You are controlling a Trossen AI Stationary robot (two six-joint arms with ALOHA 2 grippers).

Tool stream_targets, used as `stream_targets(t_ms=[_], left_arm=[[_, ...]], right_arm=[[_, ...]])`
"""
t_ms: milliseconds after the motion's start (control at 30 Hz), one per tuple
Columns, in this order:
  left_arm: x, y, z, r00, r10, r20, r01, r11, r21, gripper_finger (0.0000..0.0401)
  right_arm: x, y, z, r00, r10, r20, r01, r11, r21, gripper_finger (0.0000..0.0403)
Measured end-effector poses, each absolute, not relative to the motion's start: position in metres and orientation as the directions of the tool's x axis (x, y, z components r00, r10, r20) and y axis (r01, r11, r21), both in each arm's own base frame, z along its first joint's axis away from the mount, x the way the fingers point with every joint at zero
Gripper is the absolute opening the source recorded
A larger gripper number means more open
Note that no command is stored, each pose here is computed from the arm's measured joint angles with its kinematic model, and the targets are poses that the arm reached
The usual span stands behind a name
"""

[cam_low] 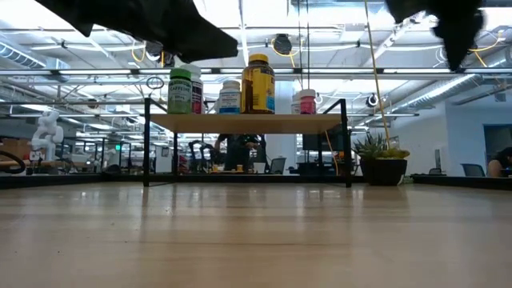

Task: Pick and place medicine bottles onto shelf by color
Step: Put the blue pill bottle on the shelf

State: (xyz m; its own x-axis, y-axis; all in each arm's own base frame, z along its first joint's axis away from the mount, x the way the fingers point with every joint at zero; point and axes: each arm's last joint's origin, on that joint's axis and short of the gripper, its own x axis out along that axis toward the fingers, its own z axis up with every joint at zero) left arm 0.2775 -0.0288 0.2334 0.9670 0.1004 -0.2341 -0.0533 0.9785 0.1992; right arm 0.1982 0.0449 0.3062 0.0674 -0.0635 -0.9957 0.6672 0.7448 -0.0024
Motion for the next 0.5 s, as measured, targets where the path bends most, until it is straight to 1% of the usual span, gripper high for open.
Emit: stream_targets(t_ms=[67,167,200,300,400,433,500], left_arm=[[0.278,-0.031,0.233,0.971,0.034,-0.239,0.011,0.983,0.184,0.0191],[0.277,-0.034,0.233,0.969,-0.05,-0.243,0.092,0.982,0.165,0.0191],[0.277,-0.035,0.233,0.968,-0.059,-0.243,0.101,0.981,0.164,0.0191],[0.278,-0.034,0.234,0.971,-0.059,-0.231,0.103,0.977,0.185,0.0191],[0.278,-0.032,0.236,0.977,-0.045,-0.207,0.081,0.982,0.168,0.0191],[0.278,-0.032,0.236,0.977,-0.046,-0.208,0.078,0.986,0.149,0.0191],[0.278,-0.035,0.235,0.974,-0.05,-0.22,0.074,0.992,0.102,0.0191]], right_arm=[[0.194,0.07,0.294,0.088,-0.045,-0.995,0.659,0.752,0.024,0.018],[0.184,0.105,0.278,0.077,0.02,-0.997,0.658,0.75,0.065,0.018],[0.181,0.114,0.274,0.06,0.043,-0.997,0.667,0.742,0.072,0.018],[0.169,0.139,0.269,0.009,0.09,-0.996,0.739,0.67,0.068,0.018],[0.158,0.159,0.267,-0.01,0.142,-0.99,0.775,0.626,0.082,0.018],[0.155,0.165,0.266,-0.007,0.15,-0.989,0.775,0.625,0.09,0.018],[0.149,0.177,0.265,0.009,0.167,-0.986,0.747,0.654,0.118,0.018]])
